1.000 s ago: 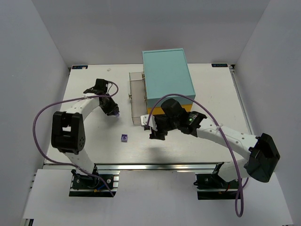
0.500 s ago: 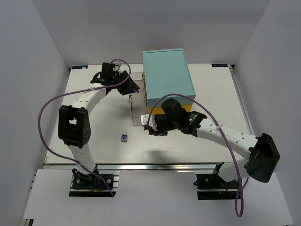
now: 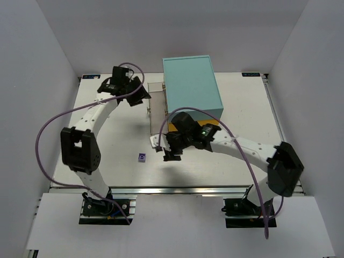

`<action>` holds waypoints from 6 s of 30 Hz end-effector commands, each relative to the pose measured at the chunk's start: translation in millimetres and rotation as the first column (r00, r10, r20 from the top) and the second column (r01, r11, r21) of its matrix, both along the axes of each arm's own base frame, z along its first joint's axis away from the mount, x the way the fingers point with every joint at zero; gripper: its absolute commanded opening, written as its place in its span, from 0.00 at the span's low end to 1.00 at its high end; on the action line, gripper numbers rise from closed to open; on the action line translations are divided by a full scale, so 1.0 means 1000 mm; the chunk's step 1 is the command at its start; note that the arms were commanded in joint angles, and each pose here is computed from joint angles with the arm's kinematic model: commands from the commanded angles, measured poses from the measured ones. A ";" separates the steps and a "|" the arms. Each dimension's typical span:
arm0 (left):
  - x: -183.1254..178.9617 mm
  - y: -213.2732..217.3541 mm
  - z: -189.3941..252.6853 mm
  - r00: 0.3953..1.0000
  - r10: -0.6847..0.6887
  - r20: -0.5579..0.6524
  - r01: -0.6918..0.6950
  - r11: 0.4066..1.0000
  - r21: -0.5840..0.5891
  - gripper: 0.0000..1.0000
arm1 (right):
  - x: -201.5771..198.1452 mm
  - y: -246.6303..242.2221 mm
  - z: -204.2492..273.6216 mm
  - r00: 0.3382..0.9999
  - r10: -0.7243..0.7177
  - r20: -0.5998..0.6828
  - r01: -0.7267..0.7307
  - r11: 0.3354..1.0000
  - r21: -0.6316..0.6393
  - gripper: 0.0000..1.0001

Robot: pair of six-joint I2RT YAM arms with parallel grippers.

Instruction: Sort the legos into containers by color

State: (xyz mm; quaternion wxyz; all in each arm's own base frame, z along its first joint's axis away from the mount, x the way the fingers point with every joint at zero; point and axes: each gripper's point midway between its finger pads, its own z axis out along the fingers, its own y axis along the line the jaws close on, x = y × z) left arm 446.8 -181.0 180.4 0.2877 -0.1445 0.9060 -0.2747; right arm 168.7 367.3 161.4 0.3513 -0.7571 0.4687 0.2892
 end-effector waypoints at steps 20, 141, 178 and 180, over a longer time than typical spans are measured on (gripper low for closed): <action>-0.231 0.189 0.072 0.763 0.594 0.256 -0.646 0.718 0.258 0.88 | 0.036 0.110 -0.110 0.918 -0.364 -0.158 0.301 0.898 -0.322 0.89; -0.032 0.009 -0.122 0.970 0.022 -0.241 -0.010 0.998 0.054 0.79 | 0.316 -0.329 0.116 -0.403 -0.864 -0.300 0.834 -0.482 0.269 0.00; -0.008 -0.032 -0.129 0.944 -0.037 -0.329 0.020 0.998 -0.055 0.82 | 0.304 -0.228 0.056 0.272 -0.855 -0.442 0.953 0.302 0.002 0.14; -0.010 -0.006 -0.120 0.940 0.081 -0.332 -0.072 0.997 0.039 0.84 | 0.309 -0.245 0.054 0.209 -0.887 -0.411 0.974 0.228 0.002 0.17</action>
